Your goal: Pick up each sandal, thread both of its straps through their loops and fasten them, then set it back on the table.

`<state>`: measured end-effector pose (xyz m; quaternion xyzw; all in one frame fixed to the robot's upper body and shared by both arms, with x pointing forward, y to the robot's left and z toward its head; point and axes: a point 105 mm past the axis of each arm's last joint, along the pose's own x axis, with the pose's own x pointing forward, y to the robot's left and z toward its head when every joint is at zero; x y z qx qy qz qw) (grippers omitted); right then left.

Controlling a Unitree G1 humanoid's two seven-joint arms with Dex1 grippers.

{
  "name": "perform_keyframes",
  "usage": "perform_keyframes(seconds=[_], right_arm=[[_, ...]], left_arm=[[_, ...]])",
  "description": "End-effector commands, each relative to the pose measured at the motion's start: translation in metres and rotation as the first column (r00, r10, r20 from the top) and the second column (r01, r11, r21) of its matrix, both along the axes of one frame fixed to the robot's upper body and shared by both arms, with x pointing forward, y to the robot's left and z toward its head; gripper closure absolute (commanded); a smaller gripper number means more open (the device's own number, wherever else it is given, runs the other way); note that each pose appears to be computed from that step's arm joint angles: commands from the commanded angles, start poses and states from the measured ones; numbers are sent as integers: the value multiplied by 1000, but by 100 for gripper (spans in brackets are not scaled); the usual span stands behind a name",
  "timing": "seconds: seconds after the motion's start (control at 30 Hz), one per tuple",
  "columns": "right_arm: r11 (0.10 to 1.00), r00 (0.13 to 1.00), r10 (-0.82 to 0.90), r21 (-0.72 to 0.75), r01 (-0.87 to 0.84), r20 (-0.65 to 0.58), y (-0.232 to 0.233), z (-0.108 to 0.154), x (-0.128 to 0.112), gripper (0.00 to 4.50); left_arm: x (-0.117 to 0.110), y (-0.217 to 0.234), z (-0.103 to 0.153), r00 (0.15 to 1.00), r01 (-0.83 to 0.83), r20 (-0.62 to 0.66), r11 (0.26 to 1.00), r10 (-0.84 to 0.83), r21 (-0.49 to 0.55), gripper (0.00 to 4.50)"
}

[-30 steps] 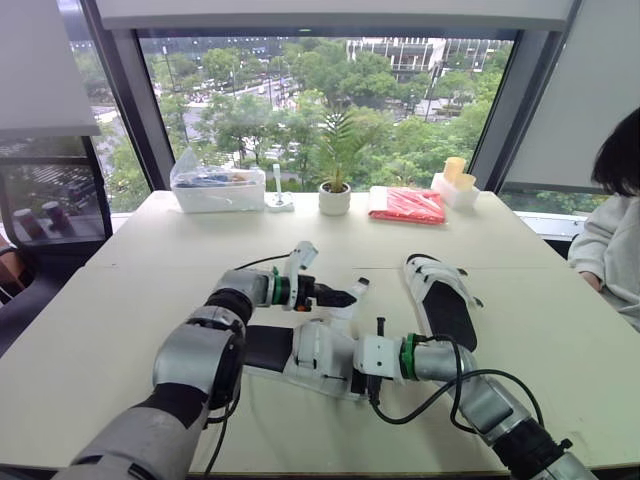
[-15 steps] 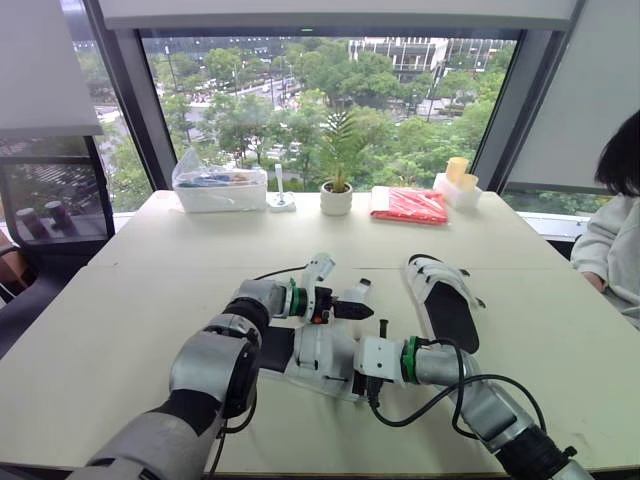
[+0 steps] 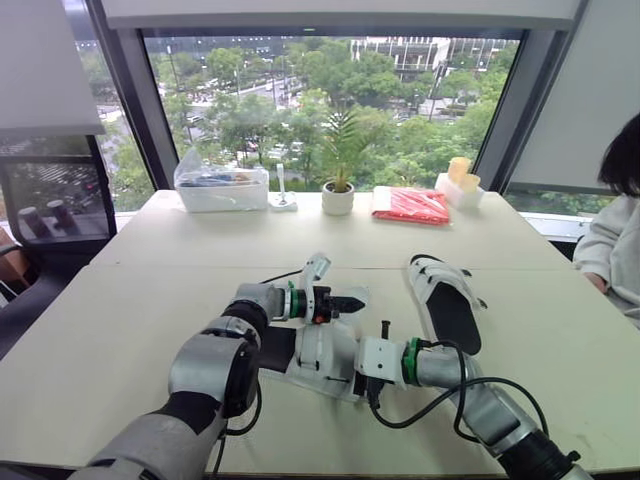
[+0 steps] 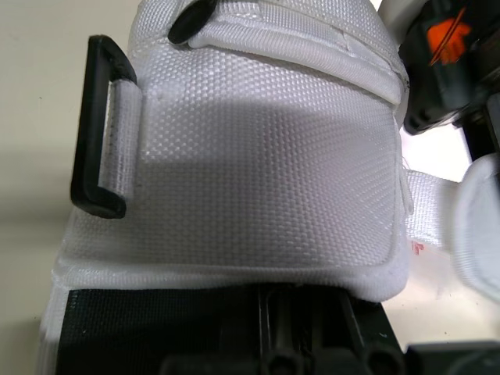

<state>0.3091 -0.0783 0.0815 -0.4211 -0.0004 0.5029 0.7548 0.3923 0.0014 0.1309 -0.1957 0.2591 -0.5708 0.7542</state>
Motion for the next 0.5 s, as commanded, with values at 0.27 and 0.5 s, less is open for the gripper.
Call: perform_keyframes(seconds=[0.27,0.5], right_arm=[[992,984,-48,-124,27,-170,-18,-51,-17,450],[992,985,-35,-126,14,-169,-16,-52,-16,450]], left_arm=[[-10,43,22,962,193,207,979,-177,-58,435],[-19,71,15,965,211,182,973,-191,-97,435]])
